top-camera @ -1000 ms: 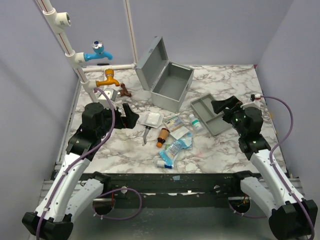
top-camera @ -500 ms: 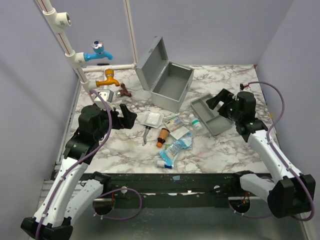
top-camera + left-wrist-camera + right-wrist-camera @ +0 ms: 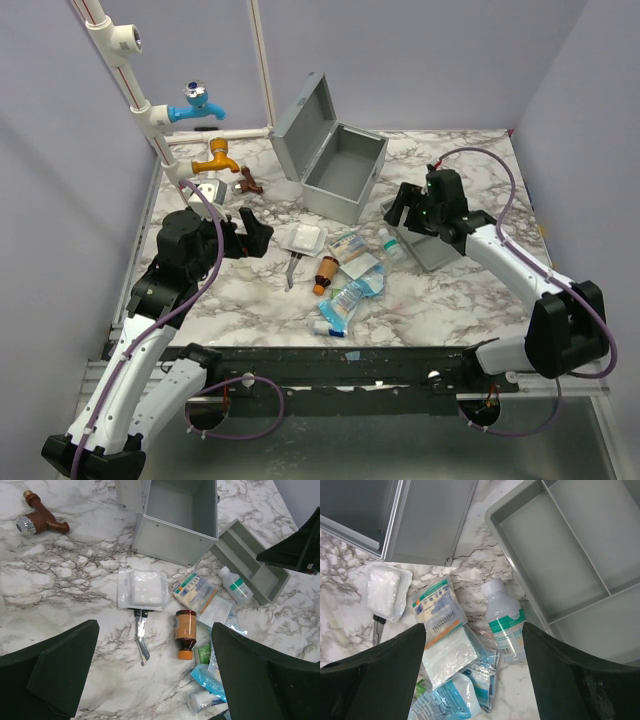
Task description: Organize the medicine kit
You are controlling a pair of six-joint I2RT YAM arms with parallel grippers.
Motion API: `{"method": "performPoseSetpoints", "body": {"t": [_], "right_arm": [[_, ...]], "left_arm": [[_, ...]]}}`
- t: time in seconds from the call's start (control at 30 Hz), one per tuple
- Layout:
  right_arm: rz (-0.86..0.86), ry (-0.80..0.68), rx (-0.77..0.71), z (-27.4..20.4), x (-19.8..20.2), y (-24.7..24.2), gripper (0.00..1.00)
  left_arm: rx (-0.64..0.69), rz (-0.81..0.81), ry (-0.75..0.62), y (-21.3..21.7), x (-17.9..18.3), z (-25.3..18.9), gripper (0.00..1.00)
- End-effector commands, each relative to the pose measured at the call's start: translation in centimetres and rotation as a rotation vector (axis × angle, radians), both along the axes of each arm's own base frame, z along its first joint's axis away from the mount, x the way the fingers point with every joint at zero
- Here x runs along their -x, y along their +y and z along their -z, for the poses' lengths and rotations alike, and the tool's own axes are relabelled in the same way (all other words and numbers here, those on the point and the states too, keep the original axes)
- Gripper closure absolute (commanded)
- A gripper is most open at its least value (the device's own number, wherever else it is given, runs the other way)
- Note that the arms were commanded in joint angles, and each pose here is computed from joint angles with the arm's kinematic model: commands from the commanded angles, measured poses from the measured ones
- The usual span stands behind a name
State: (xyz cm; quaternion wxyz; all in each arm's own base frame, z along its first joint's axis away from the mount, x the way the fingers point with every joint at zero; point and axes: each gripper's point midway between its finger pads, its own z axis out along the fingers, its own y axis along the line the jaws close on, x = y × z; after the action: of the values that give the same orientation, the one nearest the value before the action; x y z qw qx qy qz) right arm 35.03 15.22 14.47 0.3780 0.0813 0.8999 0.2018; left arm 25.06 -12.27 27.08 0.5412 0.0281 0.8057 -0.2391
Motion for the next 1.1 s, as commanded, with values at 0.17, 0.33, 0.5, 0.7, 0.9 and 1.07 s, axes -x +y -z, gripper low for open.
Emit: {"method": "performPoseSetpoints", "body": {"t": [0.17, 0.33, 0.5, 0.7, 0.9, 1.07], "right_arm": [[-0.084, 0.089, 0.319, 3.7, 0.9, 2.2, 0.25], [-0.083, 0.123, 0.367, 5.2, 0.8, 1.8, 0.29], [-0.064, 0.136, 0.394, 5.9, 0.6, 1.4, 0.32], [-0.069, 0.160, 0.400, 6.7, 0.5, 1.5, 0.35], [-0.053, 0.190, 0.438, 8.0, 0.6, 0.9, 0.37], [-0.050, 0.230, 0.456, 9.2, 1.2, 0.5, 0.41]], "left_arm": [[-0.019, -0.033, 0.006, 0.6, -0.1, 0.6, 0.01], [-0.015, -0.028, 0.006, 0.6, 0.1, 0.6, 0.01], [-0.013, -0.028, 0.005, 0.6, 0.2, 0.6, 0.02], [-0.013, -0.025, 0.003, 0.5, 0.2, 0.6, 0.01], [-0.014, -0.027, 0.002, 0.6, 0.4, 0.6, 0.01], [-0.014, -0.029, -0.001, 0.6, 0.4, 0.6, 0.01]]}}
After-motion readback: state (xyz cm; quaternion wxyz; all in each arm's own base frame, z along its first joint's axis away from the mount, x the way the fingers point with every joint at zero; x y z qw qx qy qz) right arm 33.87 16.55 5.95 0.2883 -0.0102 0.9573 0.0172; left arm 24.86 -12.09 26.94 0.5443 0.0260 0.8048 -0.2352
